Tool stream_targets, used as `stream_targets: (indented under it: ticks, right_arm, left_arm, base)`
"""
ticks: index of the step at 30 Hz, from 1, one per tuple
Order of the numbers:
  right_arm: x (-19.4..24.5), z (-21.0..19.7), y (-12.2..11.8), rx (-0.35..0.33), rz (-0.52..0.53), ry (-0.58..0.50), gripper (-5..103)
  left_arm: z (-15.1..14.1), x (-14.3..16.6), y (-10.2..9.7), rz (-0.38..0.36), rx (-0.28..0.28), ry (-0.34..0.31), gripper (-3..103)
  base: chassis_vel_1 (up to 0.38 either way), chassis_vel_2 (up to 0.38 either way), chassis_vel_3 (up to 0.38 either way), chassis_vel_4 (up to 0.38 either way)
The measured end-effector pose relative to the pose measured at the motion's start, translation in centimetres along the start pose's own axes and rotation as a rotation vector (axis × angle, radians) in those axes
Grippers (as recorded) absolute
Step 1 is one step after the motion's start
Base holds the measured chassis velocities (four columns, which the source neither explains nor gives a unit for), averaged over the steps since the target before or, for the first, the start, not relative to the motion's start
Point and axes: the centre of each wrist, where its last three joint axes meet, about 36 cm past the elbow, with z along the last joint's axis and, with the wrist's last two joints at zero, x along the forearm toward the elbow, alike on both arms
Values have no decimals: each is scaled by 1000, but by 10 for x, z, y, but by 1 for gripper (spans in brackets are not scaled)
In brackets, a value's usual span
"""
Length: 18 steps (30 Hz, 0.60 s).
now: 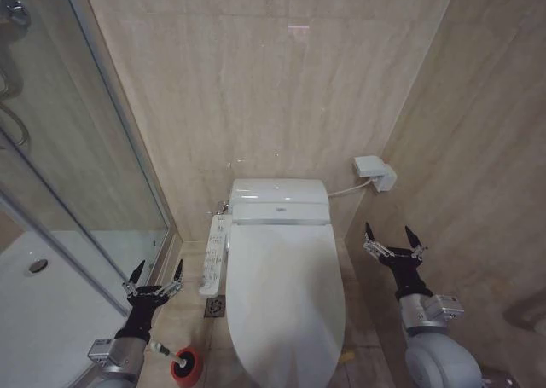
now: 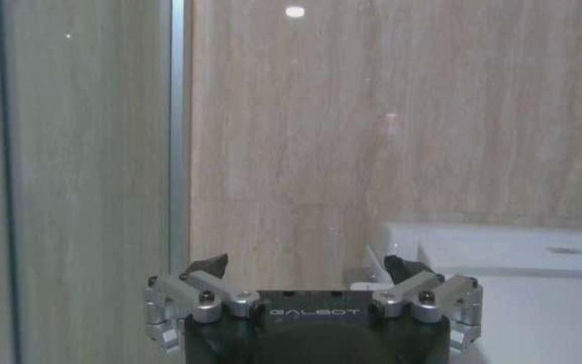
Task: Open the toilet lid, clean the toilet bowl with a toilet brush, close the toilet lid, and flush.
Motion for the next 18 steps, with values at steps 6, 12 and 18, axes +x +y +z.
stream_targets:
  ticks: [6, 12, 18]
  right_arm:
    - [0, 0, 0, 0, 0, 0, 100]
    - [0, 0, 0, 0, 0, 1, 100]
    - [0, 0, 0, 0, 0, 0, 100]
  left_arm:
    - [1, 2, -3, 7, 1, 1, 100]
    - [1, 5, -5, 19, 1, -2, 100]
    - [0, 6, -5, 22, 0, -7, 100]
  base:
    - [-54, 50, 54, -52]
    - [0, 0, 0, 0]
    - [-20, 2, 18, -1]
